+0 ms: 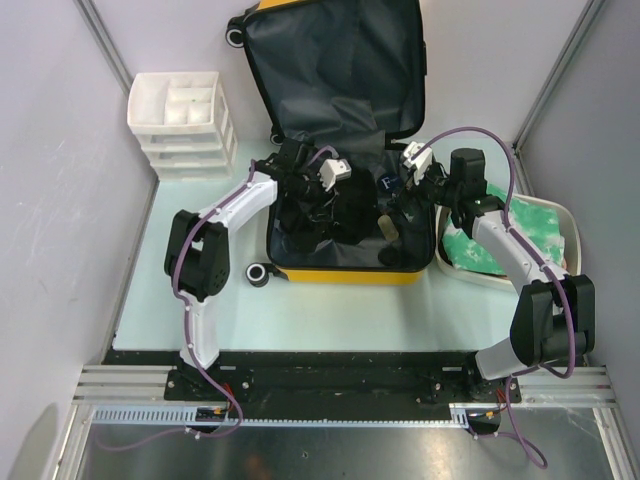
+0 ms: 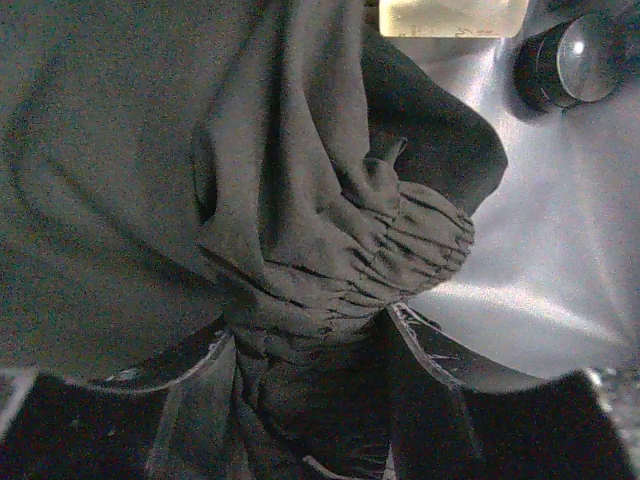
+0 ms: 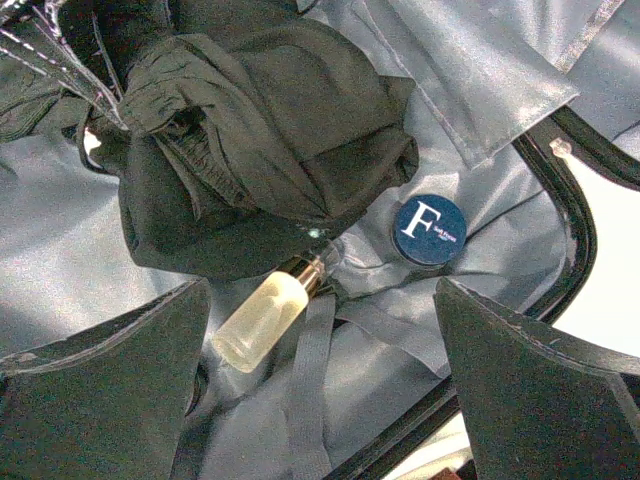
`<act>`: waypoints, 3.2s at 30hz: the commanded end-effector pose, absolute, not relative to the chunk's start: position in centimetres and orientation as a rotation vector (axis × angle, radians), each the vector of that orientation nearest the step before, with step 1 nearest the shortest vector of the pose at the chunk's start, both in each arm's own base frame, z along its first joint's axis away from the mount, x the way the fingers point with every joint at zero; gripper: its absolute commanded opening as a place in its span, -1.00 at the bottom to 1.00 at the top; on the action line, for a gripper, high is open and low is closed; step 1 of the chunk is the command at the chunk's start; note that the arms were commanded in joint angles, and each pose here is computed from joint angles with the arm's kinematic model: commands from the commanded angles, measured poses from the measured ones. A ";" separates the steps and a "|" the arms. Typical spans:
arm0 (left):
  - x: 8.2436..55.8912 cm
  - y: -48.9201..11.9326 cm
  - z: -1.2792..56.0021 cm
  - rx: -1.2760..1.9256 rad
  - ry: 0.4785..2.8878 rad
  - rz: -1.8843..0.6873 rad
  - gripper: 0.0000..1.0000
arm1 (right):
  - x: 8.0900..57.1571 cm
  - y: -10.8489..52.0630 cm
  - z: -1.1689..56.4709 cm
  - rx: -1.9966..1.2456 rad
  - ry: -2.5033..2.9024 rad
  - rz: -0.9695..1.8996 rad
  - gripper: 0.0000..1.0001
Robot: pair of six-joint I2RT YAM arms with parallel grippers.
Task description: Open, take out, and arrange the luggage
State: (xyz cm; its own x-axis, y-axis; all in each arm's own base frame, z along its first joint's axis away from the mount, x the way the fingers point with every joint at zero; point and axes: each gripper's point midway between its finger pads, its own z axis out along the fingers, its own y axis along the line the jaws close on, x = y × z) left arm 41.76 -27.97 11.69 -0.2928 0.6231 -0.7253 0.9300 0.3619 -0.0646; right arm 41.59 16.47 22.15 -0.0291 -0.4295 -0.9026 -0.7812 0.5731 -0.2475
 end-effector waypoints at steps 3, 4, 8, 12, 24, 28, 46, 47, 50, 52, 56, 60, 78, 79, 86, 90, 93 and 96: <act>42.3 -28.9 14.6 1.311 1.946 -0.686 -0.24 | 41.6 16.3 23.1 -1.020 1.635 0.369 0.99; 42.4 -28.8 14.4 1.313 1.948 -0.684 -0.34 | 41.5 16.3 23.1 -1.018 1.638 0.369 0.99; 42.5 -29.0 14.5 1.312 1.945 -0.688 -0.69 | 41.4 16.2 22.9 -1.019 1.649 0.372 1.00; 42.0 -29.1 15.3 1.310 1.927 -0.716 0.11 | 41.2 16.3 23.0 -1.022 1.648 0.377 0.99; 43.2 -31.1 14.6 1.213 2.015 -0.740 0.38 | 41.1 16.3 22.6 -1.006 1.671 0.391 0.99; 43.2 -31.4 13.1 1.260 2.027 -0.649 0.39 | 41.1 16.1 22.4 -1.000 1.687 0.386 1.00; 45.1 -26.6 6.0 1.407 2.125 -0.085 0.38 | 41.2 15.6 22.3 -0.985 1.698 0.379 1.00; 45.2 -26.4 5.9 1.406 2.128 -0.079 0.17 | 41.2 15.6 22.3 -0.987 1.696 0.379 0.99; 45.8 -25.9 7.1 1.374 2.114 -0.114 -0.31 | 41.2 15.3 22.3 -0.983 1.701 0.375 0.99; 46.2 -25.5 8.8 1.351 2.086 -0.146 -0.47 | 41.2 15.3 22.3 -0.985 1.702 0.380 0.99; 45.9 -25.6 12.0 1.356 1.999 -0.227 -0.97 | 41.0 15.3 22.4 -0.992 1.693 0.388 0.99; 45.7 -25.7 14.3 1.321 1.957 -0.312 -1.00 | 41.2 15.7 22.6 -0.993 1.681 0.389 0.99; 43.0 -27.3 23.2 1.292 1.743 -0.496 -1.00 | 42.9 20.8 25.3 -1.263 1.217 0.183 0.99; 42.7 -27.1 23.0 1.302 1.740 -0.494 -1.00 | 43.0 21.3 25.1 -1.280 1.195 0.178 0.99; 41.6 -26.4 24.0 1.365 1.665 -0.442 -1.00 | 42.3 23.7 24.5 -1.396 1.035 0.145 0.99; 40.6 -26.3 24.8 1.429 1.592 -0.403 -1.00 | 42.0 24.3 26.0 -1.360 0.957 0.107 1.00; 39.9 -26.4 24.2 1.477 1.560 -0.388 -1.00 | 40.9 25.3 26.5 -1.388 0.893 0.150 0.99; 39.3 -26.6 24.0 1.532 1.510 -0.363 -1.00 | 39.5 26.7 26.4 -1.419 0.851 0.215 0.99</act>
State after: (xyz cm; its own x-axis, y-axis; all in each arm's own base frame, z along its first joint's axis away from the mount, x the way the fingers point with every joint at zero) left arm 40.47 -25.40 19.91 -0.0095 0.6627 -0.7489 0.9250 0.2902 0.2451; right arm 41.42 24.52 23.12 0.5709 -0.4538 -0.6842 -0.6644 0.2342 -0.7097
